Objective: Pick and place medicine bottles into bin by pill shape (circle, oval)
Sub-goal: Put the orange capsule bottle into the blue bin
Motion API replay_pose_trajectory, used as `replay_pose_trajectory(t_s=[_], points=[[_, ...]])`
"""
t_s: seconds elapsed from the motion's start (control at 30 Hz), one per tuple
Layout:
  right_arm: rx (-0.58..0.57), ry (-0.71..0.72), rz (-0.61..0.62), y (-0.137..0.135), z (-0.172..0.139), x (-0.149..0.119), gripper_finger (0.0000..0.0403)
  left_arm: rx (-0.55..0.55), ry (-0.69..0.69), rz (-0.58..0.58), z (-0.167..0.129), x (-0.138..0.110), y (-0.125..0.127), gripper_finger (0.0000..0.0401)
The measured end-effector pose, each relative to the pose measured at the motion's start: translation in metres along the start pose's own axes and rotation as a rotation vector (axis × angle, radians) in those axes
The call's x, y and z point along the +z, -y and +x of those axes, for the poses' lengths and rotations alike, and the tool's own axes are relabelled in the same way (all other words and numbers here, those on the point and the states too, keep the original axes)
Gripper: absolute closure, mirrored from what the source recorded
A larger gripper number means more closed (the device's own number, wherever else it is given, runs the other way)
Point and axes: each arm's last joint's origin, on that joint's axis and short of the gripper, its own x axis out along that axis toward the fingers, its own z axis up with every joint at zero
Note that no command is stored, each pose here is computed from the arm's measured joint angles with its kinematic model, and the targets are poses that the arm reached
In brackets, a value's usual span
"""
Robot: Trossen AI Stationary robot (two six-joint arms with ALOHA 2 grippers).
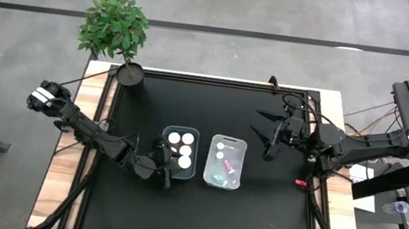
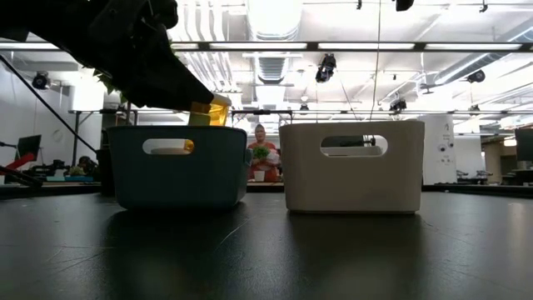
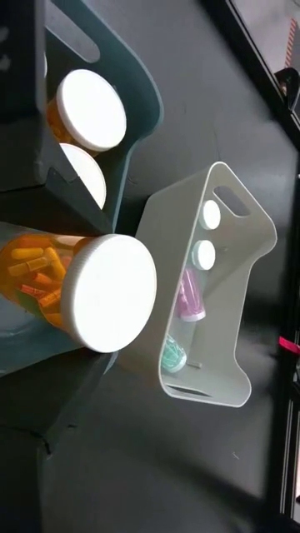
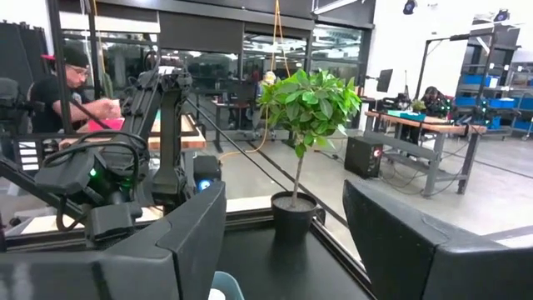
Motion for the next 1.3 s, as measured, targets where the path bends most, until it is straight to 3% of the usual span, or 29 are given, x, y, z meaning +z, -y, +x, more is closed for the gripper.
replay_pose_trajectory(t_s=[1.3], points=[[0.007, -0.055, -0.03, -0.0007, -0.0001, -0.0059, 0.0172, 0.003, 0.0, -0.051, 0.0, -0.0004, -0.0002, 0.019]])
